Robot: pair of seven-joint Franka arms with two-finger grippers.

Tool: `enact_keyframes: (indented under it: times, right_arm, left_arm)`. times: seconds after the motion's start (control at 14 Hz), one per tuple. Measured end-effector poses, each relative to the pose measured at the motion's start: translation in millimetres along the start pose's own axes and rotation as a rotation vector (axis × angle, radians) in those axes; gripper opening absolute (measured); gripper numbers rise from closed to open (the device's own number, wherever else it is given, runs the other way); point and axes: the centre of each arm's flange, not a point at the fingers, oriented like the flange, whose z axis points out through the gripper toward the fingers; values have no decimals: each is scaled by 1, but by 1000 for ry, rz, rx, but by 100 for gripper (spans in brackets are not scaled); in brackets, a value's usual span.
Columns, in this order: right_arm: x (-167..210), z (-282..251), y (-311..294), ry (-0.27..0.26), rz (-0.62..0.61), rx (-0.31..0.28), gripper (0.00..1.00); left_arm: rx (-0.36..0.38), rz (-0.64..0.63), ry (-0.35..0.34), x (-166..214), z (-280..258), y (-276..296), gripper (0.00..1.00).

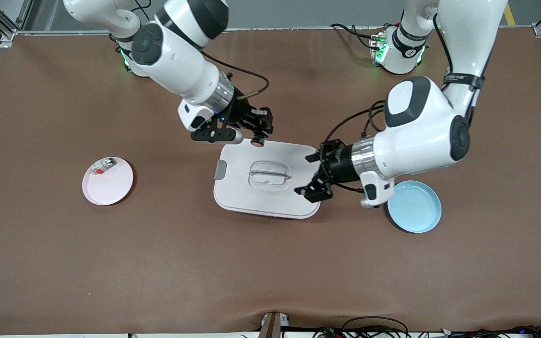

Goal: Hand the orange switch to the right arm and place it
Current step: 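Carry the switch to the white plate while the left gripper withdraws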

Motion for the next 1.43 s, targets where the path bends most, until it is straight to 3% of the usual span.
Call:
enact_keyframes:
  times: [0.29,0.57,0.71,0.86,1.0,1.21,1.43]
  right_arm:
    - [-5,-93,66,-64,-314,-234,41]
    - [6,-176,161,-148,-652,-330,41]
    - [19,-194,218,-194,-808,-371,41]
    - [34,-199,271,-227,-937,-394,41]
    - [51,-192,318,-225,-1064,-411,41]
    - [67,-154,371,-215,-1218,-460,41]
    - [71,-113,408,-207,-1348,-504,41]
  left_arm:
    - [12,178,224,24,-36,-1,100]
    - [160,344,389,79,-64,-13,100]
    - [219,404,438,117,-89,-21,100]
    - [273,459,471,157,-115,-30,100]
    - [324,538,499,182,-132,-37,100]
    - [392,606,543,195,-141,-42,100]
    - [450,678,539,195,-150,-47,100]
